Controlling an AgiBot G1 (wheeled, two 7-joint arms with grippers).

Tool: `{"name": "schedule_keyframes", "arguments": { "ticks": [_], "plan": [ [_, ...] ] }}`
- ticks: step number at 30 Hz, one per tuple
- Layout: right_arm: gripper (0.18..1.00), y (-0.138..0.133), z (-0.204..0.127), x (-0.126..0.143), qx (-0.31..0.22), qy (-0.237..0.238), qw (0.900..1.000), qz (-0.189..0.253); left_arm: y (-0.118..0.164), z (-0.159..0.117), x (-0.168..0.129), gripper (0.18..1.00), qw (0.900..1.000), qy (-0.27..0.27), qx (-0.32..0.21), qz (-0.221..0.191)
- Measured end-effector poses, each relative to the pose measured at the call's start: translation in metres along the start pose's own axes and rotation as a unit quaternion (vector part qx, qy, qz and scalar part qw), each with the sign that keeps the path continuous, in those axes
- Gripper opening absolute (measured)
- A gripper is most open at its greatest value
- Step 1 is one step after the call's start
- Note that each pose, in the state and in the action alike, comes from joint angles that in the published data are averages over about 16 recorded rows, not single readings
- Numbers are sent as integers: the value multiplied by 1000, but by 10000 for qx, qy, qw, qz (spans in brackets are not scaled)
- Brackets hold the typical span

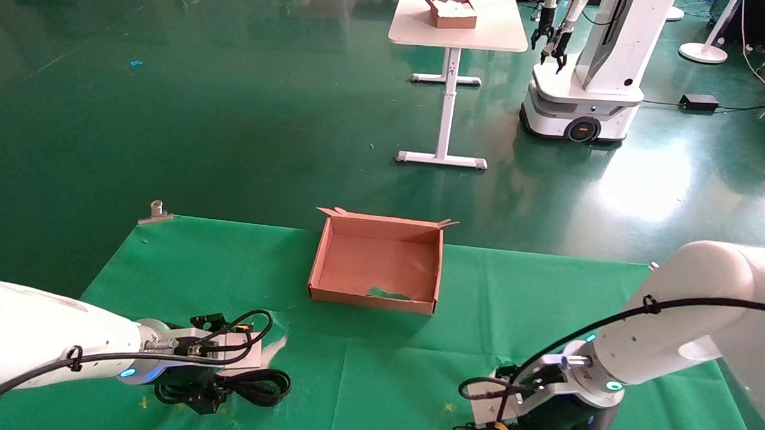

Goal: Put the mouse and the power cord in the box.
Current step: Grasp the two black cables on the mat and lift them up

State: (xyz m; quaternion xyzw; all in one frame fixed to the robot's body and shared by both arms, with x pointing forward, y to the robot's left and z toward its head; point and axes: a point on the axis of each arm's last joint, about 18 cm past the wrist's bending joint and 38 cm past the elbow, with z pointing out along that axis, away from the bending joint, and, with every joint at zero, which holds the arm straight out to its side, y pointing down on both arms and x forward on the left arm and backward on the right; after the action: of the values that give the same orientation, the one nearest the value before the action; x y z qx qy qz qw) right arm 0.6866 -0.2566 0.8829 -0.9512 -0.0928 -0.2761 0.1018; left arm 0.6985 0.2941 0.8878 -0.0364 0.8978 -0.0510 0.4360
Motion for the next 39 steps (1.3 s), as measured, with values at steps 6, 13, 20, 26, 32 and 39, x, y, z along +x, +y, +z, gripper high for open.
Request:
{"name": "schedule_keyframes", "arguments": {
  "ticks": [6,13,20,26,32,39],
  "plan": [
    [891,0,0,0,3,3,10000,-2,0,0,0,843,10000,1,2,1],
    [765,0,0,-1,6,6,10000,-4,0,0,0,709,10000,-2,2,3],
    [605,0,0,-1,11,3,10000,-4,0,0,0,549,10000,-6,1,4],
    [462,0,-1,-1,15,-1,10000,-4,0,0,0,415,10000,-9,0,5],
    [347,0,-1,-1,17,-2,10000,-4,0,0,-1,324,10000,-12,0,5],
    [265,0,0,-1,17,1,10000,-4,0,0,-1,280,10000,-12,1,4]
  ]
}}
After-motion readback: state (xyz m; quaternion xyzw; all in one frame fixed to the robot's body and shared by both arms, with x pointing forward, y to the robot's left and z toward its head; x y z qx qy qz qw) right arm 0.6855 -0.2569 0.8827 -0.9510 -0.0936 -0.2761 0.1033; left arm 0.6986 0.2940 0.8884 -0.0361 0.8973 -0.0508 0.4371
